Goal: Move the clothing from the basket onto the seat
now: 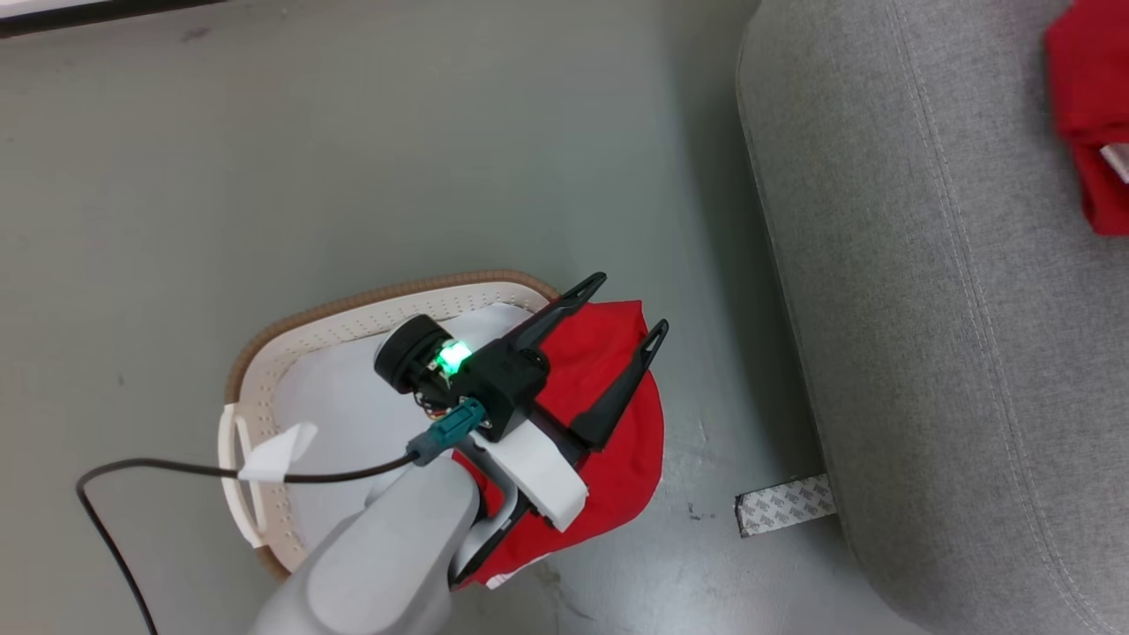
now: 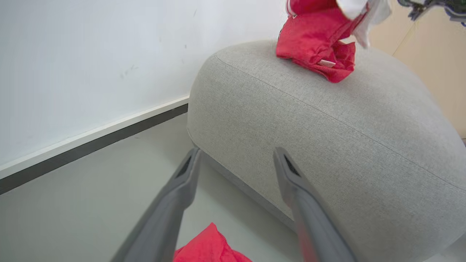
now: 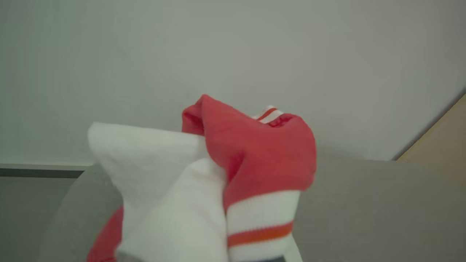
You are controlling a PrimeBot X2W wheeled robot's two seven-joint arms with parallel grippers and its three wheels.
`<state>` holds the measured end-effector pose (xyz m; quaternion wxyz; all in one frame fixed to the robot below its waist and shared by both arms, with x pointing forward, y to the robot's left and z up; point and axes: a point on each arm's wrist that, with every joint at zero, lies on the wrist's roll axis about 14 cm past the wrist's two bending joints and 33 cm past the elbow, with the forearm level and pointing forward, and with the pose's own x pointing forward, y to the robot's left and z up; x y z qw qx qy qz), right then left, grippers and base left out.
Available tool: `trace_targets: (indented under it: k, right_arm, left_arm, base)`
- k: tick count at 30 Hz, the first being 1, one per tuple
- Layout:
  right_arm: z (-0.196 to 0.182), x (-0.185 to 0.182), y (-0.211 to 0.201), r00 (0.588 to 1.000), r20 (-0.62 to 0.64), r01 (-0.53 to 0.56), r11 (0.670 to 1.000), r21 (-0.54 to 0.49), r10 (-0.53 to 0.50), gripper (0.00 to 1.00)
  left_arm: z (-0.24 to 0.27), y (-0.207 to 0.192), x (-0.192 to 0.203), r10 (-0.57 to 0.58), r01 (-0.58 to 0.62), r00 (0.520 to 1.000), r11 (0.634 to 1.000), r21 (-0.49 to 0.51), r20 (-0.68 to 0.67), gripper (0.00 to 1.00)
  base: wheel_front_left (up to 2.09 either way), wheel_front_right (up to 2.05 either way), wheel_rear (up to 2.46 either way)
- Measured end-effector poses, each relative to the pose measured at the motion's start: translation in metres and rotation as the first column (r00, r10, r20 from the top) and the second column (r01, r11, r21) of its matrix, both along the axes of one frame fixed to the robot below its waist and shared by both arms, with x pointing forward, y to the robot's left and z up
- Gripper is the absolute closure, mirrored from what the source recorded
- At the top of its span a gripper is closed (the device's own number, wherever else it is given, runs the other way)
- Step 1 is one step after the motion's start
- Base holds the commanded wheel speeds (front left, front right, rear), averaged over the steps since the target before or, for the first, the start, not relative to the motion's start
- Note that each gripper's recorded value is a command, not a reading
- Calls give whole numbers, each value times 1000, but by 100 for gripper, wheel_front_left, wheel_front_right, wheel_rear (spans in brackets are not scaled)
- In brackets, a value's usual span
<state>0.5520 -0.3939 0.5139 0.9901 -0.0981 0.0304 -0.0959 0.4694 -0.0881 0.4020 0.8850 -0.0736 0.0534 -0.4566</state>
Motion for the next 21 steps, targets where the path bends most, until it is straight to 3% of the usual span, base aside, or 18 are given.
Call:
trace_targets:
  k: [4,6,10,11,12,13,21]
  right_arm:
    - [-76,-31,-10,954,-294,81,995,61,-60,100]
    - [-91,-43,-16,934,-346,119,990,78,-85,100]
    - [-103,-55,-18,919,-382,139,986,87,-96,81]
    - [-103,-57,-18,919,-383,140,986,89,-96,65]
    - [-103,-59,-18,918,-385,137,987,85,-94,20]
    - [-101,-61,-18,919,-383,135,987,83,-93,0]
    - [-79,-89,-21,913,-400,99,994,35,-77,0]
  left_arm:
    - [2,1,1,5,-5,1000,1000,1,6,0]
    - [3,2,1,6,-6,1000,1000,3,9,0]
    - [8,4,2,11,-12,1000,1000,6,19,0]
    - [9,4,2,13,-13,1000,1000,6,21,0]
    - [10,4,2,14,-14,1000,1000,8,22,0]
    - [11,5,1,16,-16,1000,1000,9,23,0]
    - [38,6,-12,42,-42,998,999,-2,39,0]
  base:
    - [0,0,0]
    - [0,0,0]
    - [0,0,0]
    - [0,0,0]
    - [0,0,0]
    - [0,0,0]
    - [0,0,0]
